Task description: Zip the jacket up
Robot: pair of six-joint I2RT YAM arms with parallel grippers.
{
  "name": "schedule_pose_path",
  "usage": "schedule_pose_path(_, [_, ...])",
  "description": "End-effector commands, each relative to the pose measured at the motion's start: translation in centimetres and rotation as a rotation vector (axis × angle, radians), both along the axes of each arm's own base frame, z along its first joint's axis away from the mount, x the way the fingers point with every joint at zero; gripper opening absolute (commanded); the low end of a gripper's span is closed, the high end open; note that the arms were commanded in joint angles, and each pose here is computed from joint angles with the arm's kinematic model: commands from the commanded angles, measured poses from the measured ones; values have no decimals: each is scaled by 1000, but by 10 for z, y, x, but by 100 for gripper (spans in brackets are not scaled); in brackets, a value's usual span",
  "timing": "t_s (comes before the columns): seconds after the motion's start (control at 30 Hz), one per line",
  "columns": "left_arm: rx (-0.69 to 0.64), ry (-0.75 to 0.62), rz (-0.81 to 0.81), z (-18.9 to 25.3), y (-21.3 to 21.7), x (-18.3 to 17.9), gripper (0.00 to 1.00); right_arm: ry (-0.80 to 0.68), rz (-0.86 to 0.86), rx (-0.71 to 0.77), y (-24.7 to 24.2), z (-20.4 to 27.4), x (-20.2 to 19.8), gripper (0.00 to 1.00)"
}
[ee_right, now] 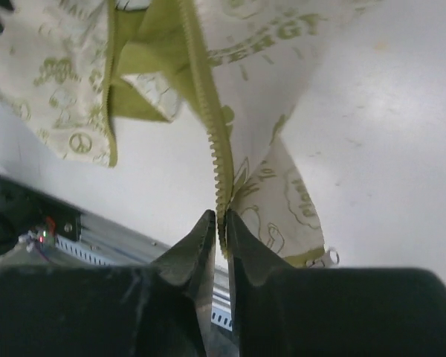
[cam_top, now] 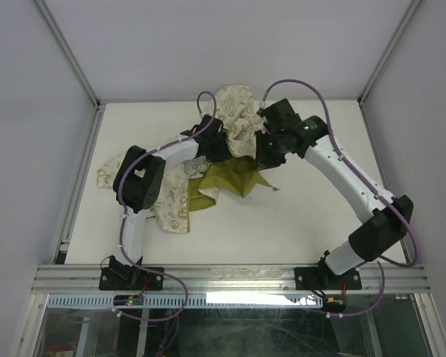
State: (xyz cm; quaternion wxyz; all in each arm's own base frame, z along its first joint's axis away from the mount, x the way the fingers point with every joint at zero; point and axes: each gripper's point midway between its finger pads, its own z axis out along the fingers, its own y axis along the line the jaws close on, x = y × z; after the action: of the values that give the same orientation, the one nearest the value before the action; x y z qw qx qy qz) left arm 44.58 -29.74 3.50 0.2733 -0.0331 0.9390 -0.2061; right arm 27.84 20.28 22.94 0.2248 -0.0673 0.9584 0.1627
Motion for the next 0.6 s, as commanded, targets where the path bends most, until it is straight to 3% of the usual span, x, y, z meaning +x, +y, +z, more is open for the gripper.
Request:
schedule_pose_path(0.0, [77, 18, 47, -15, 22, 1, 45, 97, 223, 227, 90, -9, -32, 21])
schedule_pose_path(0.1, [51, 6, 33, -4, 18, 0, 47, 121, 369, 385, 133, -5, -49, 35])
schedule_pose_path(0.2, [22, -36, 28, 15, 17, -1, 48, 101, 411, 380, 133, -13, -49, 41])
schedule_pose_path(0.57, [-92, -155, 31, 104, 26, -28, 63, -23, 173, 118, 21, -66, -21, 47])
